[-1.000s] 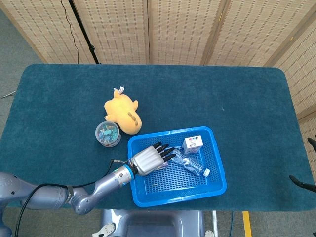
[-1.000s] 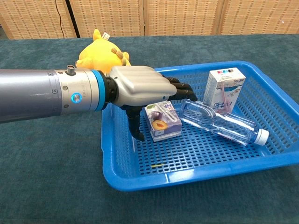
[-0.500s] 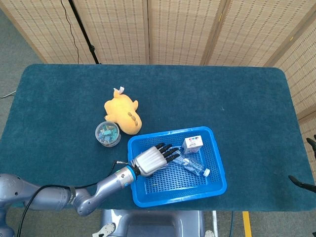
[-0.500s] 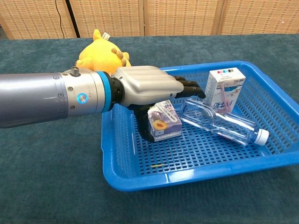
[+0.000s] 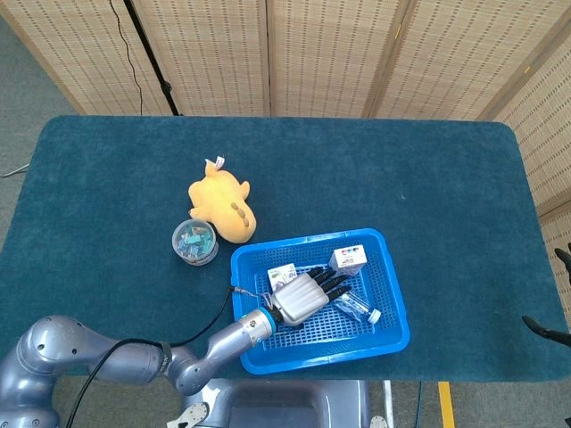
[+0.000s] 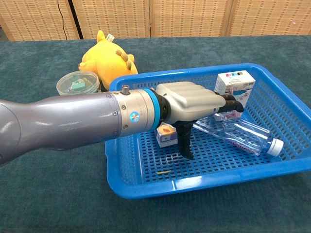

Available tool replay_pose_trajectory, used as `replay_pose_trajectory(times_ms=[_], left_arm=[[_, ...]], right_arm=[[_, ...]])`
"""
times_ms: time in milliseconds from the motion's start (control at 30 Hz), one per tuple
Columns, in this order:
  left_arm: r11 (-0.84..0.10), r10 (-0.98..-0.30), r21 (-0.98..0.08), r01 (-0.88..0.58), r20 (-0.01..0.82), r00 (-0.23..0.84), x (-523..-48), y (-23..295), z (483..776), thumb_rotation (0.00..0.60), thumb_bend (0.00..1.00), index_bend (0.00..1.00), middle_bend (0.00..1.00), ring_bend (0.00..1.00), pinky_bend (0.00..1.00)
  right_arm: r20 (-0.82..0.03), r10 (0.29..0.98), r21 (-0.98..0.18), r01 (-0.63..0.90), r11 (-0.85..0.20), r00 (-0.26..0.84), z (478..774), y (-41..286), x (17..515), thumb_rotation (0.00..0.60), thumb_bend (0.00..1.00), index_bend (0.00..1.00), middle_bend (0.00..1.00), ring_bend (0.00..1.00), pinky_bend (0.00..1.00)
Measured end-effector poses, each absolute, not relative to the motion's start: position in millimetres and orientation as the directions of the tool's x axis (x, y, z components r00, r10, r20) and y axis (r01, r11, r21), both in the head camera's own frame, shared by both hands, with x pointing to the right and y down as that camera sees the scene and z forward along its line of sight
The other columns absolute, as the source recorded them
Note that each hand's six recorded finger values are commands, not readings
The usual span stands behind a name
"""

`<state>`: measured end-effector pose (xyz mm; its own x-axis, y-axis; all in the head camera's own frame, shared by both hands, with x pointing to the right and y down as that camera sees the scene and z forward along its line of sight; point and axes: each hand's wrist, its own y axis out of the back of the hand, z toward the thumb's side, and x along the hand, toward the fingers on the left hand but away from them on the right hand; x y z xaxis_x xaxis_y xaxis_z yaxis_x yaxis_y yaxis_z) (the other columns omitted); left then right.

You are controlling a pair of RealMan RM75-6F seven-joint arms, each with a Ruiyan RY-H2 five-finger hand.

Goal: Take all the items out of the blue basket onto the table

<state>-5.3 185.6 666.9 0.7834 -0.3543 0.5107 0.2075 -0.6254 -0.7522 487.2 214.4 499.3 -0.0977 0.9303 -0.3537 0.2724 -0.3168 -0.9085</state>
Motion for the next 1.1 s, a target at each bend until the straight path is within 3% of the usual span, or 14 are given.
replay_pose_trajectory(times_ms=[200, 300, 367, 433, 533, 600, 867, 1100], left_arm=[[-0.634, -0.374, -0.748, 0.194, 0.517, 0.770, 6.3, 185.6, 672.5, 0.600, 0.19, 0.00, 0.00, 0.00, 0.18], [-0.638, -0.380, -0.746, 0.189, 0.519, 0.766, 11.3, 186.2, 674.7, 0.600, 0.21, 0.00, 0.00, 0.01, 0.26], [-0.636, -0.383, -0.748, 0.191, 0.520, 0.764, 14.4, 186.6, 676.1, 0.600, 0.22, 0.08, 0.04, 0.09, 0.36], [-0.629, -0.392, -0.754, 0.188, 0.516, 0.761, 18.3, 187.3, 677.0, 0.600, 0.25, 0.27, 0.19, 0.24, 0.49], [-0.609, -0.413, -0.770, 0.187, 0.510, 0.754, 23.2, 187.5, 678.9, 0.600, 0.29, 0.47, 0.38, 0.40, 0.58], [-0.592, -0.428, -0.782, 0.192, 0.508, 0.747, 26.0, 187.7, 680.6, 0.600, 0.30, 0.53, 0.43, 0.44, 0.60], [-0.555, -0.486, -0.818, 0.152, 0.468, 0.738, 31.6, 182.7, 671.8, 0.600, 0.30, 0.56, 0.45, 0.47, 0.61], [-0.537, -0.521, -0.842, 0.057, 0.384, 0.762, 25.0, 165.8, 632.5, 0.600, 0.30, 0.56, 0.45, 0.47, 0.61]], right_arm=[[-0.356, 0.930, -0.907, 0.275, -0.319, -0.096, 499.6, 214.2, 487.4, 0.600, 0.00, 0.00, 0.00, 0.00, 0.00], [-0.356, 0.930, -0.907, 0.277, -0.318, -0.097, 499.4, 214.0, 488.1, 0.600, 0.00, 0.00, 0.00, 0.00, 0.00], [-0.355, 0.930, -0.907, 0.278, -0.317, -0.098, 499.0, 213.7, 488.7, 0.600, 0.00, 0.00, 0.00, 0.00, 0.00], [-0.354, 0.930, -0.907, 0.280, -0.315, -0.099, 498.8, 213.5, 489.2, 0.600, 0.00, 0.00, 0.00, 0.00, 0.00], [-0.352, 0.931, -0.907, 0.282, -0.314, -0.098, 498.3, 213.2, 489.4, 0.600, 0.00, 0.00, 0.00, 0.00, 0.00], [-0.351, 0.931, -0.907, 0.283, -0.313, -0.096, 497.7, 213.3, 489.3, 0.600, 0.00, 0.00, 0.00, 0.00, 0.00], [-0.348, 0.933, -0.908, 0.283, -0.309, -0.096, 496.3, 213.9, 489.8, 0.600, 0.00, 0.00, 0.00, 0.00, 0.00], [-0.349, 0.933, -0.908, 0.281, -0.312, -0.090, 496.3, 214.7, 487.7, 0.600, 0.00, 0.00, 0.00, 0.00, 0.00]])
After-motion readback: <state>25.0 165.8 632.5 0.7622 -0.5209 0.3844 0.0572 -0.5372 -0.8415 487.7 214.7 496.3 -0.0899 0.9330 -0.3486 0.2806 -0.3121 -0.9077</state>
